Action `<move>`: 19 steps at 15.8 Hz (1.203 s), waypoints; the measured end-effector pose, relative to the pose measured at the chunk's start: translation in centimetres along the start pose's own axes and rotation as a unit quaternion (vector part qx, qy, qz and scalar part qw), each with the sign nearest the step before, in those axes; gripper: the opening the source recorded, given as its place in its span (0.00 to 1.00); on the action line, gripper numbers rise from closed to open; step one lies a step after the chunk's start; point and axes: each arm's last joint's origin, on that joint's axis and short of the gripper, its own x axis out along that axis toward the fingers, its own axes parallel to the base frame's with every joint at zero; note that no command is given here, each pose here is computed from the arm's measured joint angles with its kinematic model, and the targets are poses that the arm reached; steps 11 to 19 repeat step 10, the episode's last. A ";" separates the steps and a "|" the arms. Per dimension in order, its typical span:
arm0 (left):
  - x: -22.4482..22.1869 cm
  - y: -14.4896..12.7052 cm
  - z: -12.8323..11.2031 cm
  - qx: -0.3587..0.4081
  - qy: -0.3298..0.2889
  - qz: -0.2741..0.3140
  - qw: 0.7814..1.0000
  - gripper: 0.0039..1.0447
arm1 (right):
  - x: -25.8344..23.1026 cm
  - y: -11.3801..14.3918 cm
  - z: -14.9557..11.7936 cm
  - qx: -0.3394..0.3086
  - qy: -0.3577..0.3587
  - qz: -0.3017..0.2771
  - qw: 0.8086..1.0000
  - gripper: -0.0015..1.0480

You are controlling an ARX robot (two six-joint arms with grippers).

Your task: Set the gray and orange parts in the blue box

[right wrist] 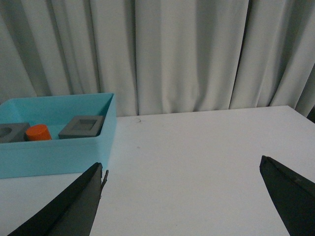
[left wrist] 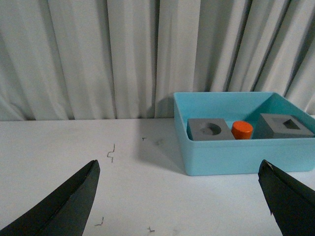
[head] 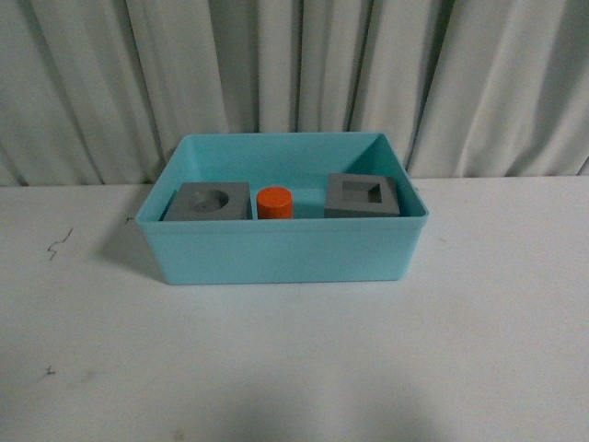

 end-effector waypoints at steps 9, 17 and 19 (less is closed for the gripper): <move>0.0 0.0 0.0 0.000 0.000 0.000 1.000 0.94 | 0.0 0.0 0.0 0.000 0.000 0.000 1.000 0.94; 0.0 0.0 0.0 0.000 0.000 0.000 1.000 0.94 | 0.0 0.0 0.0 0.000 0.000 0.000 1.000 0.94; 0.0 0.0 0.0 0.000 0.000 0.000 1.000 0.94 | 0.0 0.0 0.0 0.000 0.000 0.000 1.000 0.94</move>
